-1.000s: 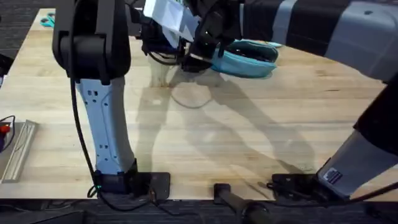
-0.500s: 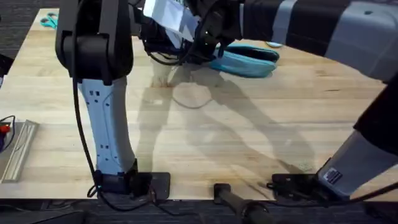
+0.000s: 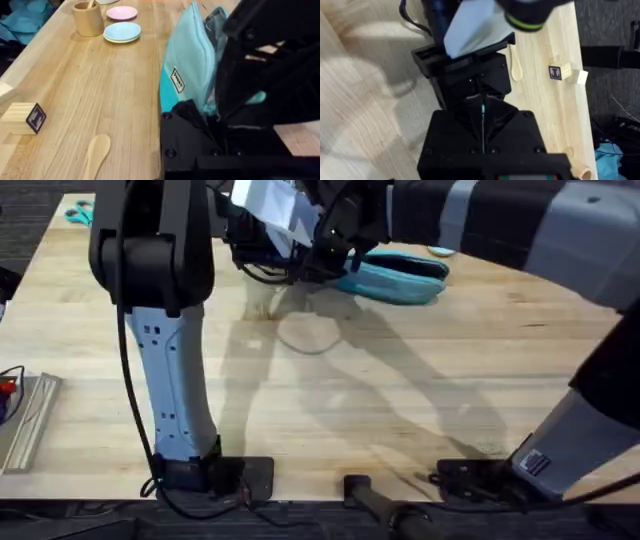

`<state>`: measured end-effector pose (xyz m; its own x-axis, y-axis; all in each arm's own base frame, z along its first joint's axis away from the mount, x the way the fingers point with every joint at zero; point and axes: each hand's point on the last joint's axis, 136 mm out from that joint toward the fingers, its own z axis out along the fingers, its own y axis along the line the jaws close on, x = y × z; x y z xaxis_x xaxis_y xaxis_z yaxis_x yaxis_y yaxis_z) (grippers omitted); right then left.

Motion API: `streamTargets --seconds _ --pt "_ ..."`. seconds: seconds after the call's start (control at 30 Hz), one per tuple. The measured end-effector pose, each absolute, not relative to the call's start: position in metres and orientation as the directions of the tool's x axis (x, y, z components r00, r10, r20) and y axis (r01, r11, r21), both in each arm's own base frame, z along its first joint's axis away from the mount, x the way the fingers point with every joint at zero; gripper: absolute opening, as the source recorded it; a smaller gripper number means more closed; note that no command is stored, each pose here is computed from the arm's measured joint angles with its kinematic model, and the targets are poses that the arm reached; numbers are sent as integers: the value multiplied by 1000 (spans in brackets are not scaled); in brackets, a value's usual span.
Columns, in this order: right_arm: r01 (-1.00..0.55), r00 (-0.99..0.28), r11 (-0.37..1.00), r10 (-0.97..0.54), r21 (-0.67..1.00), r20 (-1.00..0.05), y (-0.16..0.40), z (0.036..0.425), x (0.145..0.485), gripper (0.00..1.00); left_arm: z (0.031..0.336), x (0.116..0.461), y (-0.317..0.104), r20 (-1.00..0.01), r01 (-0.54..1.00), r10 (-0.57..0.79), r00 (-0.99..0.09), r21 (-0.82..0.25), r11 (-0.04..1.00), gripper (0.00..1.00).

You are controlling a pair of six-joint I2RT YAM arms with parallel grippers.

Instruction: Unzip the bag, pick up the pens from the table one at a time and place them inside, then zip the bag closed.

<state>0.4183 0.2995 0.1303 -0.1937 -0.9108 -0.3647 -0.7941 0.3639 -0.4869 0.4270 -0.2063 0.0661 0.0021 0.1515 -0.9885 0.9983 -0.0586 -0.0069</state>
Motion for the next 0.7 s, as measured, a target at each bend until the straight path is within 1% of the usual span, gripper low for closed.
streamTargets --seconds 0.17,0.47,0.7 --pt "-796 -208 368 -912 -481 -354 290 136 415 35 66 427 -206 -989 998 151 2 -7 -59 45" --pt "-781 -269 416 -897 -465 -351 254 155 418 35 66 427 -206 -989 998 150 6 -3 -59 45" --pt "-794 -310 439 -887 -420 -342 233 154 416 35 67 427 -206 -989 998 149 7 -1 -59 45"
